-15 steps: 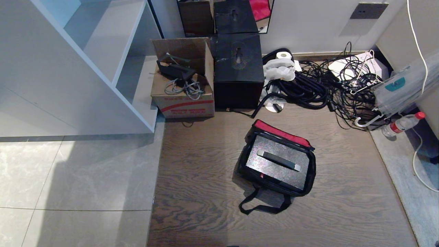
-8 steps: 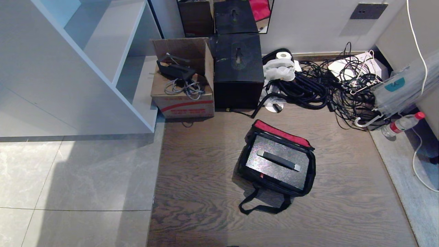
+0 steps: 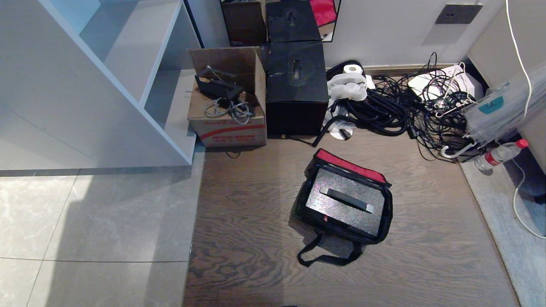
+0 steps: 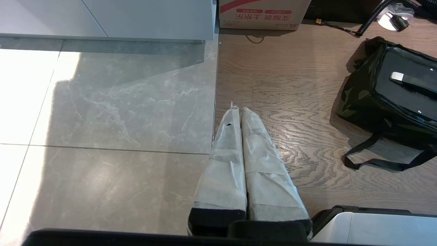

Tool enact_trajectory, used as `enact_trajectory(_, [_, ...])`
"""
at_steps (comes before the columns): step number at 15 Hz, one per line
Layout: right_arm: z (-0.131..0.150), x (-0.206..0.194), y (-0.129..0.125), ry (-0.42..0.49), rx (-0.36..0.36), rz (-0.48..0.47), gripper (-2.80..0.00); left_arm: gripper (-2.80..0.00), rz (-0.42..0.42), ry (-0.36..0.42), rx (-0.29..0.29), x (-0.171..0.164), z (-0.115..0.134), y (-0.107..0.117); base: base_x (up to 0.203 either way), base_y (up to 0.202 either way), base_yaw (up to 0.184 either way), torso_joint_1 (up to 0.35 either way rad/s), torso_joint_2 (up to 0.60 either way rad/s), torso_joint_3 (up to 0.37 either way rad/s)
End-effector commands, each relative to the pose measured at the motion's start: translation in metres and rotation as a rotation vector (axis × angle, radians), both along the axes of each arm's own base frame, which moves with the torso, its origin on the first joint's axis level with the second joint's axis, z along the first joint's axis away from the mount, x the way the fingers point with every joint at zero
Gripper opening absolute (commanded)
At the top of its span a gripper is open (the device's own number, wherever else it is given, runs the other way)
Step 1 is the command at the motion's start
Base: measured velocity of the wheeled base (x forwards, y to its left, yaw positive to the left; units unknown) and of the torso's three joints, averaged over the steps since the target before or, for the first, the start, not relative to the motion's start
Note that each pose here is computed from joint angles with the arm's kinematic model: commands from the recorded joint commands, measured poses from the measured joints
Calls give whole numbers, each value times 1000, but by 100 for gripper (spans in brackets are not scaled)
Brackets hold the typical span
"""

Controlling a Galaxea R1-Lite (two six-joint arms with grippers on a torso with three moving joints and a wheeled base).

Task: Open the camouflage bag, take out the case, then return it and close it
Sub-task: Grip the handle

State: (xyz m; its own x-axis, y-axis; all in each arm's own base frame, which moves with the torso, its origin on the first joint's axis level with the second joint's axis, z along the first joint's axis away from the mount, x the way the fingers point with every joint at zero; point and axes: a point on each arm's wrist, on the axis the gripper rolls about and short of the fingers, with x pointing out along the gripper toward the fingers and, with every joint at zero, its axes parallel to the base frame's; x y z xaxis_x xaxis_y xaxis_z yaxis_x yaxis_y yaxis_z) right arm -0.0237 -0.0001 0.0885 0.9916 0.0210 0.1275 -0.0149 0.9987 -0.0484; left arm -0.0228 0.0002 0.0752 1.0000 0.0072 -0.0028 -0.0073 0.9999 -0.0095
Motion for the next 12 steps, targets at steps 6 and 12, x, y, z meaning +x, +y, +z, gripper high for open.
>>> enact_trajectory(6, [-11, 4, 0, 42, -1, 2, -280, -280, 0, 0, 0, 0, 0, 0, 0, 0, 0, 0, 0, 0])
enact_trajectory(12, [-11, 4, 0, 42, -2, 0, -280, -280, 0, 0, -1, 0, 0, 0, 0, 0, 0, 1, 2, -133])
